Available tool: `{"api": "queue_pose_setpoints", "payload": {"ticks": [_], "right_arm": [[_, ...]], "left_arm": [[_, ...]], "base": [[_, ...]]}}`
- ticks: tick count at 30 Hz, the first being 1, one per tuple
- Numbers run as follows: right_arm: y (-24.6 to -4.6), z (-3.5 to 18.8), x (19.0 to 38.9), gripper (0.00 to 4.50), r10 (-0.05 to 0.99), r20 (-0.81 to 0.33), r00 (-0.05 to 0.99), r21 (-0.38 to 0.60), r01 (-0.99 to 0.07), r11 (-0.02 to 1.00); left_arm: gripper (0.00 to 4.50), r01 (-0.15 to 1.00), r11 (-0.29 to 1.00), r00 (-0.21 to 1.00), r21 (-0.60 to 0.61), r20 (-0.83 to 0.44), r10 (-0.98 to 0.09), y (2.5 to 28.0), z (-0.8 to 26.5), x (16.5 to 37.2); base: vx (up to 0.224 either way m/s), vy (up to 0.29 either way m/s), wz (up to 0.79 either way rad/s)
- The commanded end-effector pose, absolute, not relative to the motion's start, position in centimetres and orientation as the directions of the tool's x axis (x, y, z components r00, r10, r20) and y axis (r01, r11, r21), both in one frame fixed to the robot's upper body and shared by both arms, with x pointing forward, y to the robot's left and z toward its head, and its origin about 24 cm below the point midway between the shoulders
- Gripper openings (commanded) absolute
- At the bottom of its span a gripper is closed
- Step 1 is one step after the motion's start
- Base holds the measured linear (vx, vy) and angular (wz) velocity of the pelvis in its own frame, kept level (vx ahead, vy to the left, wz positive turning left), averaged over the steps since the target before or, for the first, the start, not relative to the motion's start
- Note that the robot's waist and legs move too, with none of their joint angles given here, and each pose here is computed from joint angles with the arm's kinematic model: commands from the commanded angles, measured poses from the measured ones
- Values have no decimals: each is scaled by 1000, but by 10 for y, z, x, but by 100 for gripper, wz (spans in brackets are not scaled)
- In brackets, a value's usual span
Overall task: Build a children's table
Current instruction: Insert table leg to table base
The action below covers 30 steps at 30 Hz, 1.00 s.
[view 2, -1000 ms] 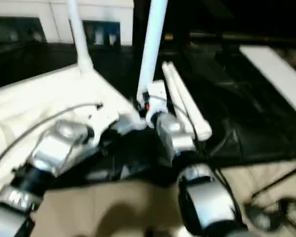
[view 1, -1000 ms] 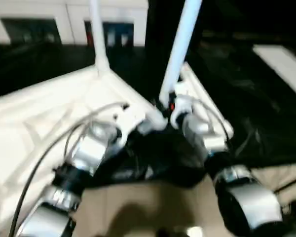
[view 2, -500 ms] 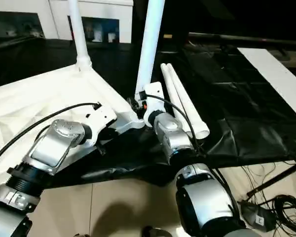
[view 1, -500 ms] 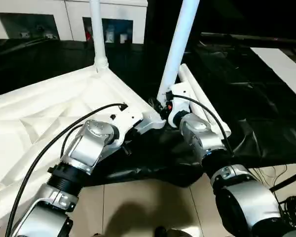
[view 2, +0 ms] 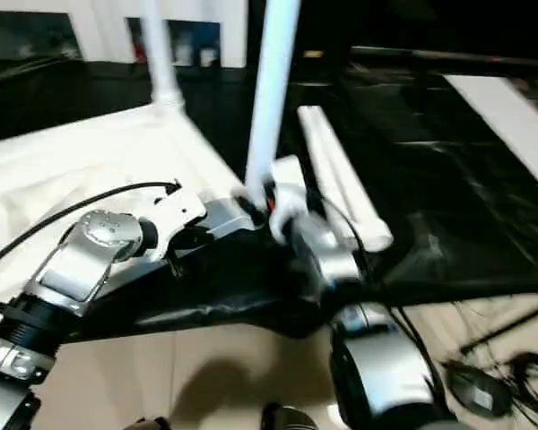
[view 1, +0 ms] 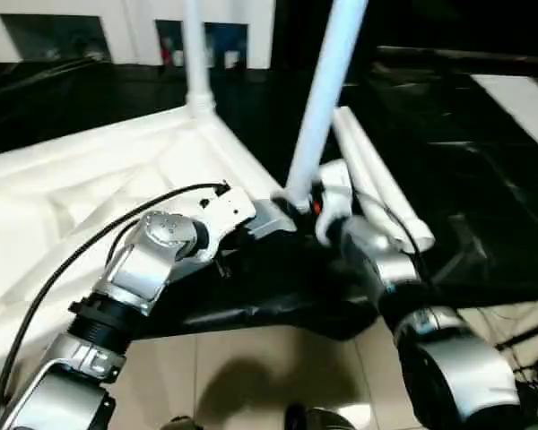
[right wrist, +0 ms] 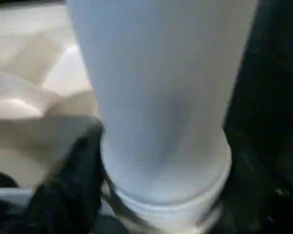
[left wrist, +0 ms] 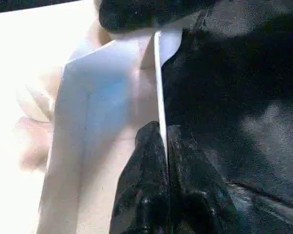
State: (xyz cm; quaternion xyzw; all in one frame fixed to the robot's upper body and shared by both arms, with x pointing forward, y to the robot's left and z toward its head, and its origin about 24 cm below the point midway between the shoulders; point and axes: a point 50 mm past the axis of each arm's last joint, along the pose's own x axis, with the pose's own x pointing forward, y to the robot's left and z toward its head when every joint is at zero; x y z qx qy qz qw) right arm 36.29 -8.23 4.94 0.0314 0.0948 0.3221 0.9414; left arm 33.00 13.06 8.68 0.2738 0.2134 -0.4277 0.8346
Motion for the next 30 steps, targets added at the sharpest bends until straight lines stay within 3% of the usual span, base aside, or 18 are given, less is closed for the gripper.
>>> {"api": "queue_pose_setpoints", "payload": {"ticks": [1, 3, 8, 19, 30], "right_arm": [[-81, 27, 350, 360, 658, -247, 711, 160, -640, 751], [-87, 37, 349, 360, 720, -193, 666, 135, -709, 692], [-99, 45, 344, 360, 755, -153, 638, 121, -746, 655], [-121, 70, 323, 360, 740, -63, 669, 94, -734, 672], [-120, 75, 311, 360, 715, -55, 697, 129, -705, 698]], "left_arm": [[0, 847, 445, 525, 290, -590, -614, 126, 86, 328], [0, 869, 374, 495, 324, -541, -680, 126, 91, 326], [0, 865, 368, 498, 340, -501, -708, 129, 94, 329], [0, 843, 397, 532, 362, -458, -712, 133, 92, 334], [0, 859, 375, 505, 348, -465, -727, 136, 90, 333]], "base": [[55, -22, 6], [60, -21, 5], [77, -19, 9], [10, -1, 0], [0, 0, 0]]}}
